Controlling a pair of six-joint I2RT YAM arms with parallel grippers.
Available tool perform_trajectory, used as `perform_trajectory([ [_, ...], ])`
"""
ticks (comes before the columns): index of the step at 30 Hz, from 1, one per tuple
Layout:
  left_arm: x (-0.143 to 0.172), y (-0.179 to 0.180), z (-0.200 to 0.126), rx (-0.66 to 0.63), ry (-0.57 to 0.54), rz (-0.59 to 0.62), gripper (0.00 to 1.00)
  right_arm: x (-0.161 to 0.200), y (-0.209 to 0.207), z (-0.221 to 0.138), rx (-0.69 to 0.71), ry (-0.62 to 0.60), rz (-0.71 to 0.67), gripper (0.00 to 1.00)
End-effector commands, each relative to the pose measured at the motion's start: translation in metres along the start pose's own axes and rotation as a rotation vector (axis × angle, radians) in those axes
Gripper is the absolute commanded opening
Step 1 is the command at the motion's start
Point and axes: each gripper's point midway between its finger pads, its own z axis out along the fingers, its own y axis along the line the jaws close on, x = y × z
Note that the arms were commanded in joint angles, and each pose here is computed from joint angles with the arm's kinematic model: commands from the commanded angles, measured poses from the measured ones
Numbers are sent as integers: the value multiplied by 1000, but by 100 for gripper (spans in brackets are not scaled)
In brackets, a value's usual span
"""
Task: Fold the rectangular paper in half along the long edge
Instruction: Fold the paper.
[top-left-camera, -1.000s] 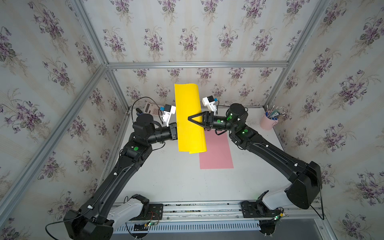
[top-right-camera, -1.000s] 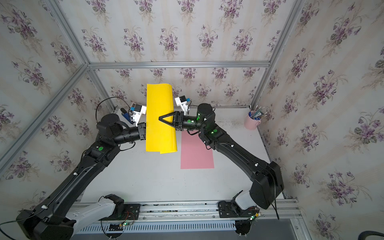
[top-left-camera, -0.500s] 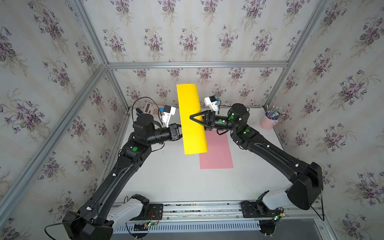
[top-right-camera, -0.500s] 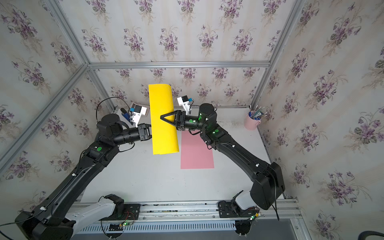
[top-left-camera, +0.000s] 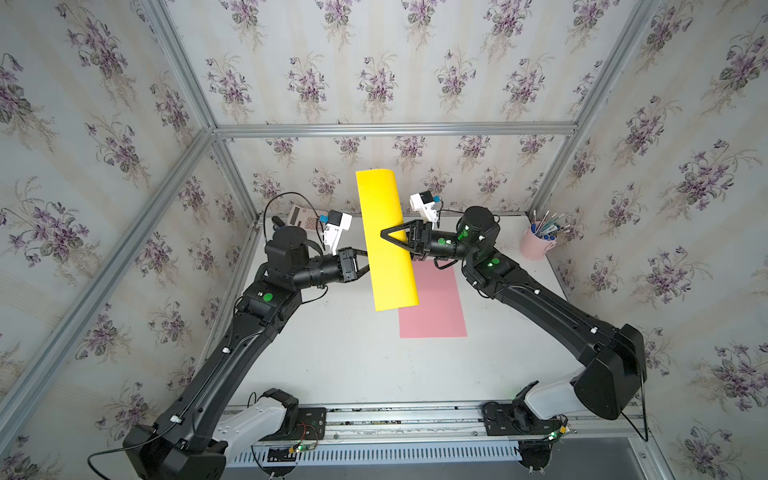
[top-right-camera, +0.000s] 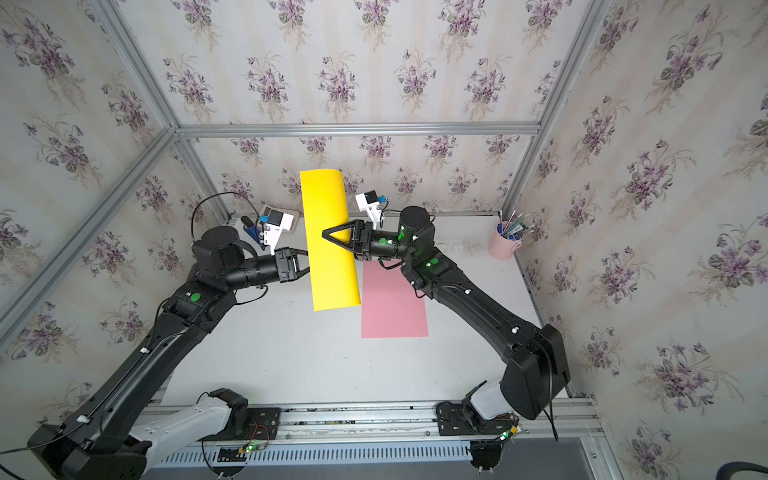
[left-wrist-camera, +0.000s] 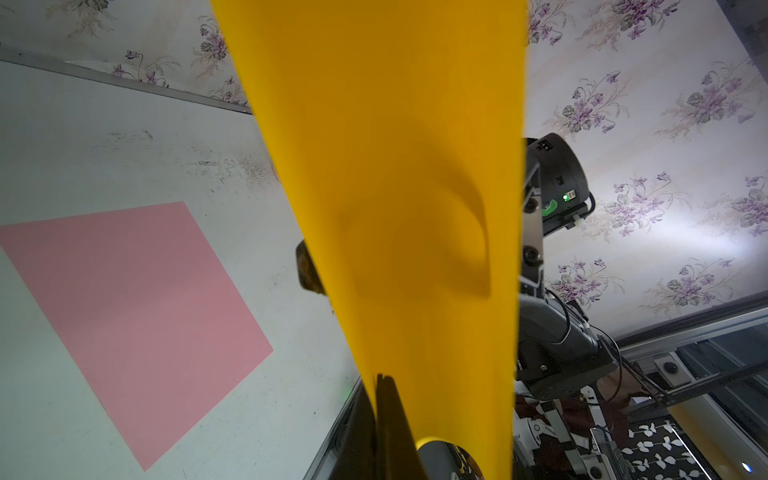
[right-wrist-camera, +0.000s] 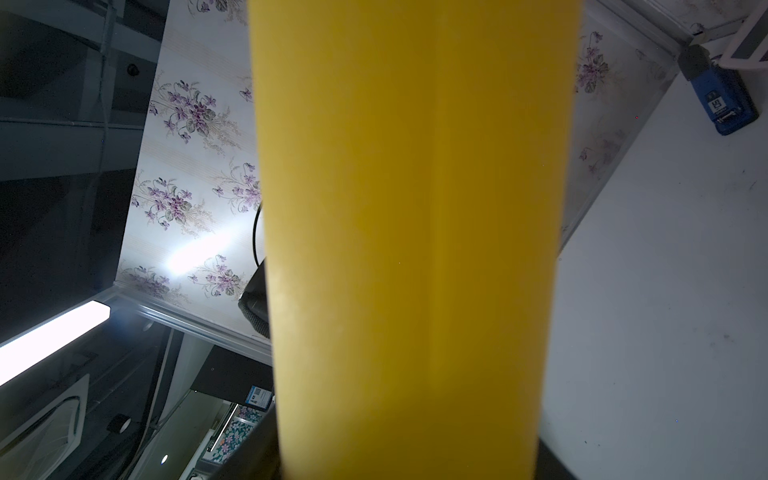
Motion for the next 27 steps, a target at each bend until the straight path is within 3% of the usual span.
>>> perform_trajectory([
  [1,0,-3,0,7,3,27,0,0,7,-1,-20,1,-34,63],
  [14,-3,-6,-2,10,-2,34,0,-6,7,-7,-3,-35,-46,64],
  [27,-1,-4,1,16,7,26,0,-6,5,-8,-13,-53,-41,54],
])
